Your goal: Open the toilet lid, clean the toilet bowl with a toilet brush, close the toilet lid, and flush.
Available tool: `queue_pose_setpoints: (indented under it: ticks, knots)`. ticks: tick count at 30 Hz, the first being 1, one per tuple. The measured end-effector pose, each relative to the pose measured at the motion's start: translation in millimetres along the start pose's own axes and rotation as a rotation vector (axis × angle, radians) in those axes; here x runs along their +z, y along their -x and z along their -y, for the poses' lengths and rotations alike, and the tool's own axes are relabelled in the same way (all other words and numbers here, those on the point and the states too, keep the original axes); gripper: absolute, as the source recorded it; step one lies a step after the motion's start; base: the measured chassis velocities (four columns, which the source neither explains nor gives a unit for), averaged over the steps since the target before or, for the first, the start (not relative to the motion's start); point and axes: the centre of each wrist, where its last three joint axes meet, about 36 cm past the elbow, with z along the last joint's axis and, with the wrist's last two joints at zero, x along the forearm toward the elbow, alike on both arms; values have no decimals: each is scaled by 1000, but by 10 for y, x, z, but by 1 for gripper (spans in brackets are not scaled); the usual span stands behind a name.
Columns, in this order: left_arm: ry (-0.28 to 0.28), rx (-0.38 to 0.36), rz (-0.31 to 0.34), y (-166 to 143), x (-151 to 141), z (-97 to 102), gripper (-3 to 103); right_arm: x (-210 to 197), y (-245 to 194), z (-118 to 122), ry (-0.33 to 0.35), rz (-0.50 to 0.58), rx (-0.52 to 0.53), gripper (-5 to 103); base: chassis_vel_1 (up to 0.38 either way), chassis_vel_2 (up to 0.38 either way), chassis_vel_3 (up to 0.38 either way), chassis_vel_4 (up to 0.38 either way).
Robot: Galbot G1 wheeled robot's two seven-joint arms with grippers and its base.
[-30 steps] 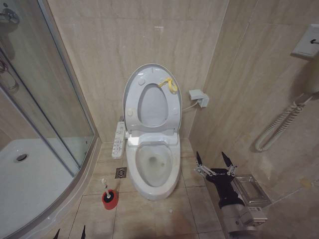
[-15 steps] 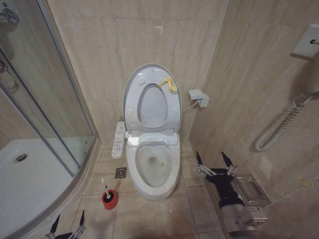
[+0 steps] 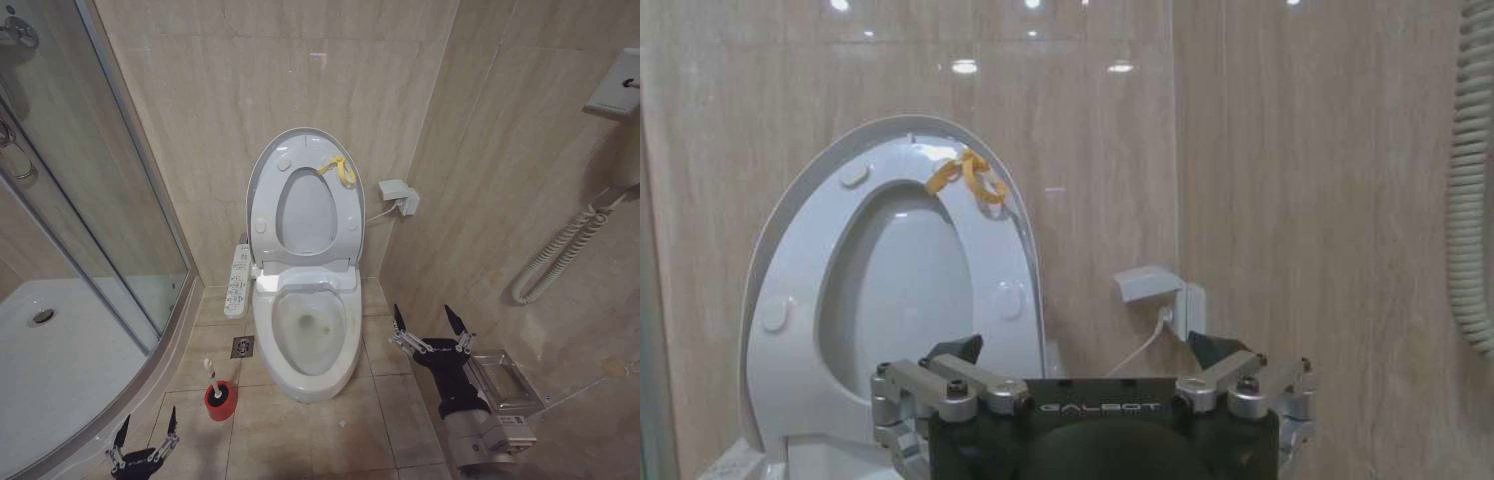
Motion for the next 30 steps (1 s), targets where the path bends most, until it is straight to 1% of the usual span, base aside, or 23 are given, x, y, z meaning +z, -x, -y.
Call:
queue_pose_setpoints:
  ticks: [2,3,4,7,8,10,11,12,13,14,16,20,21,23,24,26,27,30]
  knots:
    - [4,0,-1,172,86,-21,96,0,0,0,0,0,0,100,0,0,0,0]
    - [-8,3,0,269,136,-15,96,0,0,0,0,0,0,100,0,0,0,0]
    - [-8,3,0,269,136,-15,96,0,0,0,0,0,0,100,0,0,0,0]
    - [-28,49,-2,417,166,17,95,0,0,0,0,0,0,100,0,0,0,0]
    - [-28,49,-2,417,166,17,95,0,0,0,0,0,0,100,0,0,0,0]
    - [-36,79,1,466,172,26,95,0,0,0,0,0,0,100,0,0,0,0]
    - [-36,79,1,466,172,26,95,0,0,0,0,0,0,100,0,0,0,0]
    - [-38,112,3,502,182,29,100,0,0,0,0,0,0,100,0,0,0,0]
    - [-35,137,2,535,202,24,100,0,0,0,0,0,0,100,0,0,0,0]
    - [-33,145,2,567,213,18,100,0,0,0,0,0,0,100,0,0,0,0]
    - [-31,149,3,609,221,7,100,0,0,0,0,0,0,100,0,0,0,0]
    - [-19,177,2,807,235,-35,100,0,0,0,0,0,0,100,0,0,0,0]
    - [-19,177,2,807,235,-35,100,0,0,0,0,0,0,100,0,0,0,0]
    - [-16,198,1,883,241,-39,100,0,0,0,0,0,0,100,0,0,0,0]
    - [-18,230,1,977,256,5,100,0,0,0,0,0,0,100,0,0,0,0]
    - [-21,242,0,1008,260,30,100,0,0,0,0,0,0,100,0,0,0,0]
    - [-26,261,-2,1043,275,64,102,0,0,0,0,0,0,100,0,0,0,0]
    - [-36,292,-15,1087,331,156,102,0,0,0,0,0,0,100,0,0,0,0]
